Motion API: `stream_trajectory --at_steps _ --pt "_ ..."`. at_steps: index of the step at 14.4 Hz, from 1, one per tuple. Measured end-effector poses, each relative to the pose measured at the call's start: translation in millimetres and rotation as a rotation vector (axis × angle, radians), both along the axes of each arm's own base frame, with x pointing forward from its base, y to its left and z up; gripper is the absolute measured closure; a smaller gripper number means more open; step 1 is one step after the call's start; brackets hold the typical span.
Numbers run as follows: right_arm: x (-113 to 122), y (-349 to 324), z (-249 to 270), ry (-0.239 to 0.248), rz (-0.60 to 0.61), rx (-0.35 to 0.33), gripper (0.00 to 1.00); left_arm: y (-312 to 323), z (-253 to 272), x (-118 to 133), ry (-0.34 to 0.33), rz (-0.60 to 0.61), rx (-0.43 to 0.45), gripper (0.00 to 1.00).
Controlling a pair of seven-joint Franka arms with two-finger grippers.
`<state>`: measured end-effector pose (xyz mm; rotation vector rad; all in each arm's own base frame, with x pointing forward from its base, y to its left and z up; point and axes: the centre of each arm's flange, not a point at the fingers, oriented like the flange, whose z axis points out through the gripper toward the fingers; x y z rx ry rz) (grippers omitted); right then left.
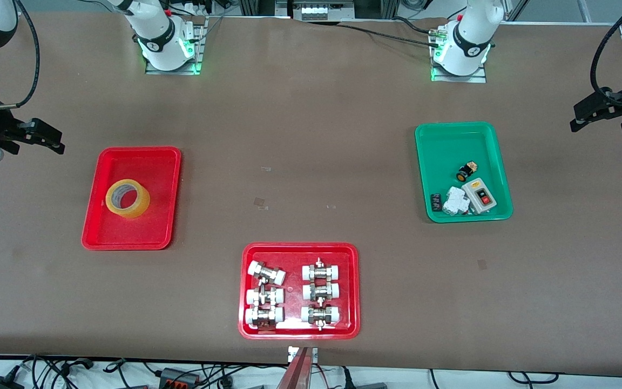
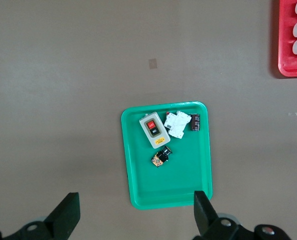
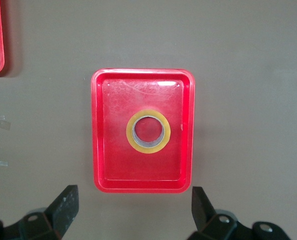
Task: Left arm passes tape to right arm into tray
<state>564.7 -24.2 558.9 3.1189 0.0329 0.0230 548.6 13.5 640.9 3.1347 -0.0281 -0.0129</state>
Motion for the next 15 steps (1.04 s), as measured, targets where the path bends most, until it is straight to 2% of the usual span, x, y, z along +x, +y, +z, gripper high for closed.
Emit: stream_trajectory --at_steps 5,15 --pt "-3.6 0.2 -2.5 0.032 0.0 0.001 0.0 0.0 -0.1 0.1 0.0 0.0 0.0 0.0" --pt "-4.1 2.4 -1.8 0.032 0.003 0.001 0.0 0.0 -0.2 0.2 0.0 0.0 0.0 0.0"
